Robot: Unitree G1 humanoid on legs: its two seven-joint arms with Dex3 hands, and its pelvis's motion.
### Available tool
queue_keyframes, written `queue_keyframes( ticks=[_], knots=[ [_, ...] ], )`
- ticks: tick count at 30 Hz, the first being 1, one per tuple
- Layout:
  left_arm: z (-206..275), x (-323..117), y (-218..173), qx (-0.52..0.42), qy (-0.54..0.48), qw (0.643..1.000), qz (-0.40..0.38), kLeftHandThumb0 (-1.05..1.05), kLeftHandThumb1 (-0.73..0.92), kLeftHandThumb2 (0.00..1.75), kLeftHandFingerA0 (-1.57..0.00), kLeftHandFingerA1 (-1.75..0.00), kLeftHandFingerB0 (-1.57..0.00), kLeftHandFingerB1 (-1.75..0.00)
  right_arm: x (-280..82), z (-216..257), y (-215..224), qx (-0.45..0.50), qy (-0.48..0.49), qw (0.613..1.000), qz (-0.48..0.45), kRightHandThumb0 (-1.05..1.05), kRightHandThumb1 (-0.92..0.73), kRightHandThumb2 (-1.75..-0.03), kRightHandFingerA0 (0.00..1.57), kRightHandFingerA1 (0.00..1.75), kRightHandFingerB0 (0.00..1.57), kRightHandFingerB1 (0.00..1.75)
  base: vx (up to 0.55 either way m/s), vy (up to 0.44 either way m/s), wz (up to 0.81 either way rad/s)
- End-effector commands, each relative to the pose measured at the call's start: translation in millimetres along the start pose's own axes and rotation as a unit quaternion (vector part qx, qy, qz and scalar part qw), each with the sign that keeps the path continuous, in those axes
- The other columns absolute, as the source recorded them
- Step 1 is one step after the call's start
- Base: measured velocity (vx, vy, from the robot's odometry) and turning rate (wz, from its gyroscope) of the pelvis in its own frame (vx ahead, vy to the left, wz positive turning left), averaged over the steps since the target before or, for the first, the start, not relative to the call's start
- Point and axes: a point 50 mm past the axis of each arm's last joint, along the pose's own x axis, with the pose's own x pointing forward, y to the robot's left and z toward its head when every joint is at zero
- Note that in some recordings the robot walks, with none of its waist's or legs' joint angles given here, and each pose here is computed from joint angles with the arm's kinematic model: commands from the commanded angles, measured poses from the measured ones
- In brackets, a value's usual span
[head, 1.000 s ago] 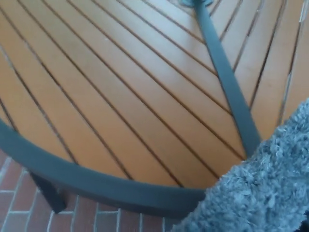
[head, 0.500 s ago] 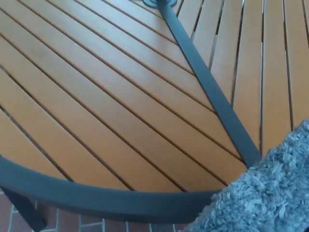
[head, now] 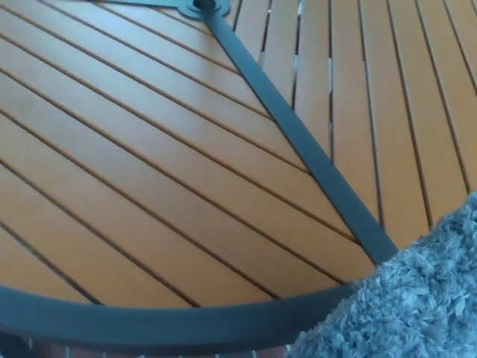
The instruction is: The robot uses its right hand to pick up the grey duster kept on the edge of the round table outside, turn around and walk towards the square table and place the duster in a container kept on the middle of the desk
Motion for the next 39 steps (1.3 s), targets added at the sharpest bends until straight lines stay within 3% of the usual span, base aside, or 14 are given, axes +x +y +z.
queue_keyframes(
  ticks=[1, 2, 8, 9, 17, 26, 27, 30, 31, 39],
  knots=[
    [3, -1, 4, -0.004, -0.024, 1.0, 0.0, 0.01, 0.51, 1.05, -0.97, -0.97, -0.9, -0.7, -1, 3, -9, -0.016, -0.009, 1.0, -0.011, -0.56, -0.25, -1.37, 1.48, 1.39, 1.51, 1.16, 0.05, -0.101, -0.2],
    [3, -1, 4, -0.004, -0.022, 1.0, 0.0, 0.05, 0.44, 1.15, -0.95, -0.95, -0.9, -0.71, -2, 4, -10, -0.015, -0.006, 1.0, -0.015, -0.55, -0.24, -1.37, 1.48, 1.39, 1.51, 1.17, 0.02, -0.217, -0.2],
    [2, -1, 5, -0.004, -0.02, 1.0, 0.004, -0.01, 0.51, 1.05, -0.97, -0.97, -0.91, -0.7, -4, 3, -18, -0.012, -0.009, 0.999, -0.03, -0.54, -0.27, -1.37, 1.46, 1.41, 1.51, 1.2, 0.0, -0.115, -0.25],
    [2, -2, 5, -0.004, -0.02, 1.0, 0.003, 0.02, 0.49, 1.07, -0.98, -0.97, -0.9, -0.71, -5, 3, -20, -0.013, -0.011, 0.999, -0.033, -0.24, -0.42, -1.2, 1.43, 1.34, 1.53, 1.36, -0.03, 0.082, -0.25],
    [2, -2, 5, -0.003, -0.023, 1.0, 0.001, 0.02, 0.46, 1.13, -0.99, -0.99, -0.9, -0.71, -9, 0, -33, -0.006, -0.011, 0.999, -0.051, -0.26, -0.42, -1.19, 1.43, 1.34, 1.53, 1.36, -0.01, 0.237, -0.13],
    [0, -3, 8, 0.013, -0.02, 1.0, 0.005, -0.02, 0.49, 1.07, -0.96, -0.98, -0.89, -0.7, -10, -5, -42, -0.002, -0.013, 0.998, -0.063, -0.24, -0.46, -1.21, 1.43, 1.35, 1.53, 1.36, -0.01, 0.021, -0.05],
    [0, -3, 8, 0.008, -0.019, 1.0, 0.005, -0.02, 0.48, 1.1, -1.01, -1.0, -0.84, -0.85, -10, -6, -44, -0.006, -0.013, 0.998, -0.069, -0.54, -0.22, -1.54, 1.46, 1.47, 1.52, 1.2, 0.0, -0.112, -0.06],
    [0, -3, 8, 0.001, -0.016, 1.0, 0.004, -0.02, 0.48, 1.1, -1.01, -1.0, -0.84, -0.85, -10, -7, -48, -0.011, -0.015, 0.997, -0.077, -0.54, -0.22, -1.54, 1.46, 1.47, 1.52, 1.2, 0.0, -0.172, -0.19],
    [-1, -3, 8, 0.005, -0.016, 1.0, 0.004, -0.01, 0.48, 1.09, -0.96, -0.96, -0.89, -0.7, -10, -8, -50, -0.012, -0.015, 0.997, -0.079, -0.59, -0.29, -1.39, 1.5, 1.48, 1.52, 1.27, -0.03, -0.203, -0.04],
    [-2, -3, 8, -0.001, -0.011, 1.0, 0.002, -0.02, 0.49, 1.1, -1.02, -0.99, -0.93, -0.71, -13, -10, -57, -0.026, -0.011, 0.995, -0.093, -0.58, -0.31, -1.37, 1.49, 1.48, 1.5, 1.29, -0.03, -0.075, -0.3]
  ],
)
